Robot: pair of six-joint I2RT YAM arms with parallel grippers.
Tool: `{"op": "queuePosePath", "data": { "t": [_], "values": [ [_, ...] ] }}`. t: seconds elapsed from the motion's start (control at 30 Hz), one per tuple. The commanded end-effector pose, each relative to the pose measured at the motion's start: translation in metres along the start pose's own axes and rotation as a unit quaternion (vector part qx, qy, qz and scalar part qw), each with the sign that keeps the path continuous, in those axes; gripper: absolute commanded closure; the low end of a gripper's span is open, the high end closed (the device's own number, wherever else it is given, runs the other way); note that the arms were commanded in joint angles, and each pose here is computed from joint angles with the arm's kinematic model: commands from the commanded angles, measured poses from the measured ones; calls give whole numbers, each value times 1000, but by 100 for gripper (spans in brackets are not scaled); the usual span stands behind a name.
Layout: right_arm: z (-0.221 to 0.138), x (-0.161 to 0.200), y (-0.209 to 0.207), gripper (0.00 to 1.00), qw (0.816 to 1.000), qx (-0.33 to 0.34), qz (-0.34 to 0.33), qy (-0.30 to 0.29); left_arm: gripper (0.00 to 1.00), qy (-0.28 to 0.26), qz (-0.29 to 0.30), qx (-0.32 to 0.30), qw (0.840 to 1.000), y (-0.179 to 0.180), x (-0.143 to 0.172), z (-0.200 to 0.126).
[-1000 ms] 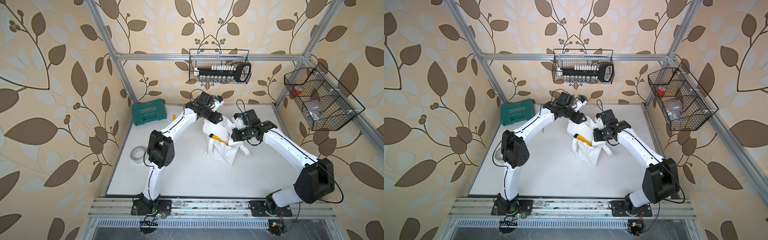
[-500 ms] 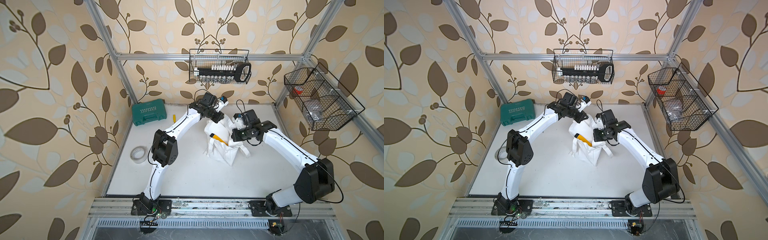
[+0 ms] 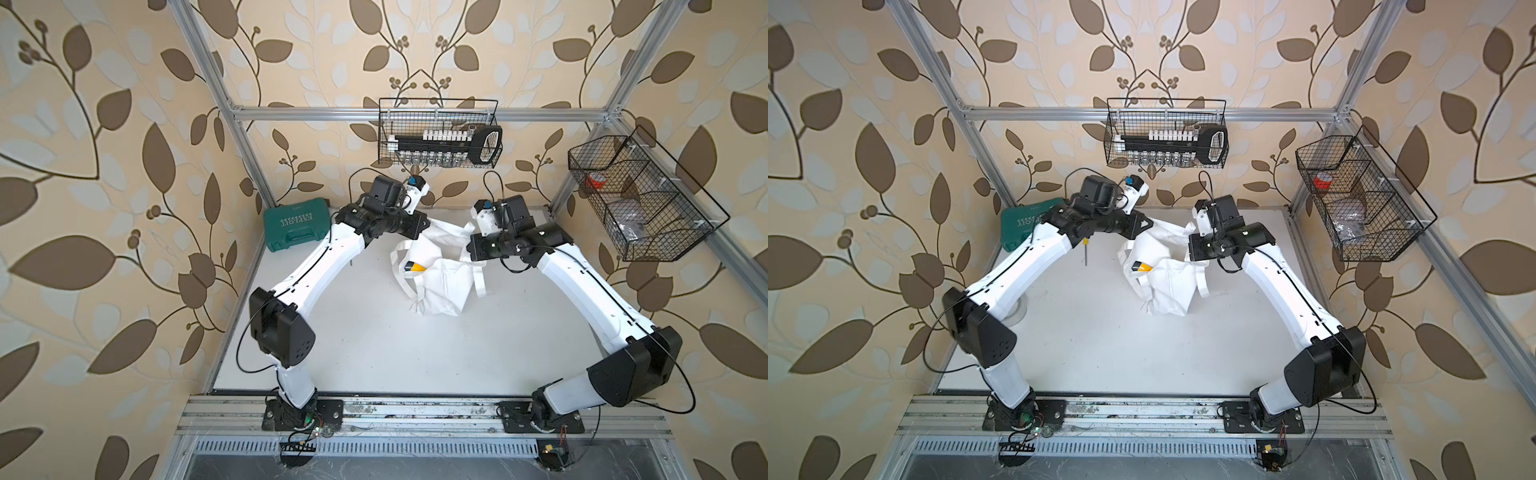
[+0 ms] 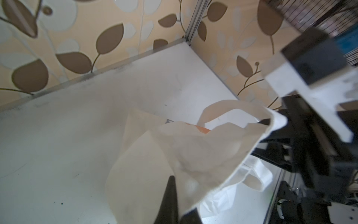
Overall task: Place the art knife into the pouch
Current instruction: Adjust the pouch at the center of the board.
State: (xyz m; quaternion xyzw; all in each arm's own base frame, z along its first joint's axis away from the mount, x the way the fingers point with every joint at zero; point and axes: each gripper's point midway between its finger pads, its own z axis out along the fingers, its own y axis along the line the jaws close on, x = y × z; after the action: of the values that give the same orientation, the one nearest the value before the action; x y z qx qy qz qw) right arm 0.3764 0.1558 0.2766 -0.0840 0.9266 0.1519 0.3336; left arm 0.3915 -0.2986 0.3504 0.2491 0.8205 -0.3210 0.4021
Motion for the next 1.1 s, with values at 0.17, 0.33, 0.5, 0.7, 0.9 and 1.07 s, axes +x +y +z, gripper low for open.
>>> {"op": "queuePosePath", "data": {
  "t": [0.17, 0.33, 0.5, 0.7, 0.9, 1.07],
  "values": [
    [-71, -45, 25, 100, 997, -46, -1, -57, 100, -170, 9, 35, 985, -80, -63, -163],
    [-54, -54, 26, 100, 998, -57, 5, -36, 100, -172, -13, 58, 983, -87, -49, -160],
    [6, -67, 4, 100, 998, -52, 24, 12, 100, -140, -61, -72, 986, -15, -37, -102],
    [58, -70, -7, 66, 997, -48, 13, 51, 100, -109, -152, -142, 972, 68, -22, -32],
    [16, -78, 2, 18, 998, -63, 7, -31, 100, -79, -207, -170, 960, 120, -9, 13],
    [-10, -47, 13, 18, 996, -76, 18, -33, 100, -54, -229, -182, 955, 142, 6, 34]
  ]
}}
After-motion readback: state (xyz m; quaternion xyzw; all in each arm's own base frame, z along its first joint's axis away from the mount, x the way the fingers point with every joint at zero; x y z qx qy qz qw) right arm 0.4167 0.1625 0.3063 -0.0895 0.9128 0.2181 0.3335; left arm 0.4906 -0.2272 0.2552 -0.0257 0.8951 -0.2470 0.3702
